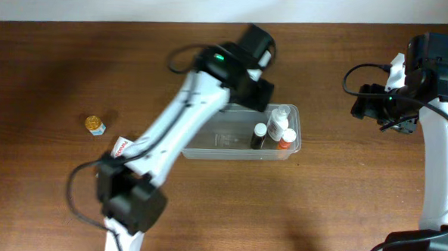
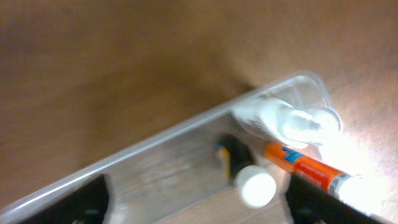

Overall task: Pack container
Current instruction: 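Grasp the dark bottle with the left gripper and drop it in container, then move the left gripper to the Tiger Balm jar and grasp it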

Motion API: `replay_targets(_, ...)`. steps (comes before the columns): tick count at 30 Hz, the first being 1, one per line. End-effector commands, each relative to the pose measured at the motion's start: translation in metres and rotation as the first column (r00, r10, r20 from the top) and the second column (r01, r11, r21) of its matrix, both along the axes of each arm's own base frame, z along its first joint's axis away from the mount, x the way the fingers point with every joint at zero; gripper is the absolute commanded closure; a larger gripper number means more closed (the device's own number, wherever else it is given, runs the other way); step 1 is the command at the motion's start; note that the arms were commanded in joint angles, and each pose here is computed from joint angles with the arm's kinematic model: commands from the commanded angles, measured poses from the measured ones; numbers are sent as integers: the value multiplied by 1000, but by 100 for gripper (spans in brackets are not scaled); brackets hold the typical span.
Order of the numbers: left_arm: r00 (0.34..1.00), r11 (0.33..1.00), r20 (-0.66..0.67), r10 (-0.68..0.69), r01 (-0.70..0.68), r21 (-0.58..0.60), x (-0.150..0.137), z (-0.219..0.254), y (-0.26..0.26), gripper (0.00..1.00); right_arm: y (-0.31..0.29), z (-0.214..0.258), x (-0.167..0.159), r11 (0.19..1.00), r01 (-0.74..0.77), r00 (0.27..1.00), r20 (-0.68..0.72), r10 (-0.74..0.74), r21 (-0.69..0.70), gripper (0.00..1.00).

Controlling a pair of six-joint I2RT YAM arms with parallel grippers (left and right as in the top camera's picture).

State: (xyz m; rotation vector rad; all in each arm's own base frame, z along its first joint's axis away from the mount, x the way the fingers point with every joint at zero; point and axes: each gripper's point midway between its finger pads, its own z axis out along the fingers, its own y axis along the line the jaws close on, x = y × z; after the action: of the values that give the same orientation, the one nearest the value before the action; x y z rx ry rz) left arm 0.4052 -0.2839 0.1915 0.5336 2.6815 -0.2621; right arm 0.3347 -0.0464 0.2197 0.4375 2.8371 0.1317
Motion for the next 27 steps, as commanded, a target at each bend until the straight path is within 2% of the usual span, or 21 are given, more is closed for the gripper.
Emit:
replay_targets(1,970,985,180,162,-170,32,17,78,82,1,1,-4,0,1000,-4,1000,-11,4,10,24)
replay_targets(5,932,939,171,320,-335,71,16,93,161,1,1,-4,0,1000,-4,1000,-11,4,10,24)
replay_targets(9,827,821,96,555,-562,98,12,85,257,1,1,-4,0,1000,-4,1000,-10,4,10,24)
replay_targets(14,705,700,3,709,-704,118,11,54,336,1,1,-4,0,1000,-4,1000,-10,4,10,24)
replay_targets(17,637,640,-77,767,-752,157,4,22,371,1,1,-4,0,1000,-4,1000,-11,4,11,24)
replay_targets(21,567,593,-175,805,-775,217,-6,-23,398,1,1,-5,-1,1000,-4,1000,-13,4,11,24)
replay_targets(24,524,588,-284,803,-773,236,-11,-69,403,1,1,-5,-1,1000,-4,1000,-12,4,11,24)
replay_targets(27,507,594,-328,797,-757,272,-15,-99,402,1,1,-5,-1,1000,-4,1000,-13,4,11,24)
